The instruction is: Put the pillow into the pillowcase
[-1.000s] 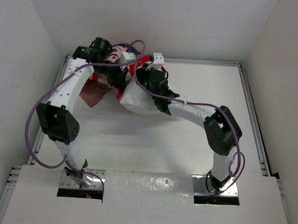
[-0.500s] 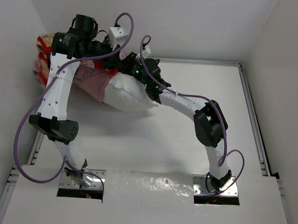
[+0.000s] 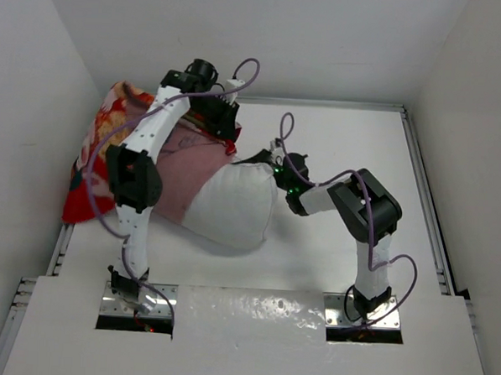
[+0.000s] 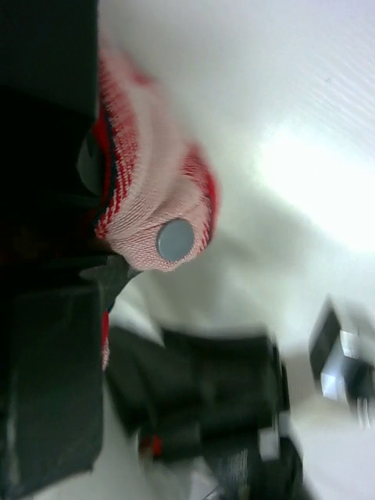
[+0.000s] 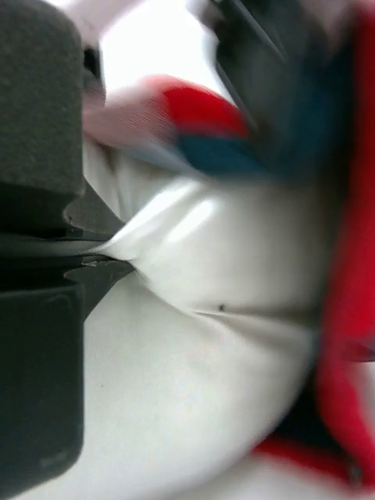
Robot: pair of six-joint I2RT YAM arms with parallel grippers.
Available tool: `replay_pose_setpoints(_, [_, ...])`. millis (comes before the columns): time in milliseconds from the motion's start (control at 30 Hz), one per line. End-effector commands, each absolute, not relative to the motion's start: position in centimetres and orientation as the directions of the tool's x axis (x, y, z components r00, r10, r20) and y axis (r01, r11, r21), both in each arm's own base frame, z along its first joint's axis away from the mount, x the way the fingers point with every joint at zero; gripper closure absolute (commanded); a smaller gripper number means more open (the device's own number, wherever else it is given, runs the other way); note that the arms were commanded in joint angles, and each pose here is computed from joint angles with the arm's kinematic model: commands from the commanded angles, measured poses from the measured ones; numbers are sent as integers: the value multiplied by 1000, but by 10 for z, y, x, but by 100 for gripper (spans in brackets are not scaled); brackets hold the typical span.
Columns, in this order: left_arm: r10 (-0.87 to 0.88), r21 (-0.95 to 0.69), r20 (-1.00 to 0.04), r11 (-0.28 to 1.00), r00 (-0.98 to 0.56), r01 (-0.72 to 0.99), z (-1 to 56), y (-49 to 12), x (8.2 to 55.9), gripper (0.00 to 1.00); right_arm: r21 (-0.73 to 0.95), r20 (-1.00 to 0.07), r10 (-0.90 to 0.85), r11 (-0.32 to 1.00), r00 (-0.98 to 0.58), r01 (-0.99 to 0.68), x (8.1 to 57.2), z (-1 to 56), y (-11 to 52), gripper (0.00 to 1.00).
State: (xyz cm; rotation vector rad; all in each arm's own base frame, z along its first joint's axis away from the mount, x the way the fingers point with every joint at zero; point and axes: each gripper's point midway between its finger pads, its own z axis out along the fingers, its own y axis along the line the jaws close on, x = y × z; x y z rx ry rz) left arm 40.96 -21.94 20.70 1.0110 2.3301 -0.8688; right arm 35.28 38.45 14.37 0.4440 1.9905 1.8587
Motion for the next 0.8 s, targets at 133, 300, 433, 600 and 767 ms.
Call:
replay_pose_setpoints(133, [489, -274, -579, 637, -652, 721, 151, -230, 466, 38, 967, -29, 589, 220, -807, 126, 342, 81, 275, 54])
replay_pose_setpoints(300, [458, -100, -744, 643, -486, 759, 232, -215, 478, 0, 633, -427, 493, 761, -758, 139, 359, 51, 174, 23])
replay_pose_setpoints(433, [416, 77, -863, 672, -288, 737, 327, -199, 465, 0, 329, -608, 363, 925, -706, 192, 382, 82, 115, 8])
replay_pose_setpoints(600, [430, 212, -839, 823, -333, 528, 368, -134, 472, 0, 295, -722, 251, 955, -645, 41, 408, 145, 124, 67])
replay_pose_setpoints(767, [510, 242, -641, 843, -574, 480, 290, -45, 450, 46, 205, -864, 76, 956, -498, -211, 395, 211, 180, 64])
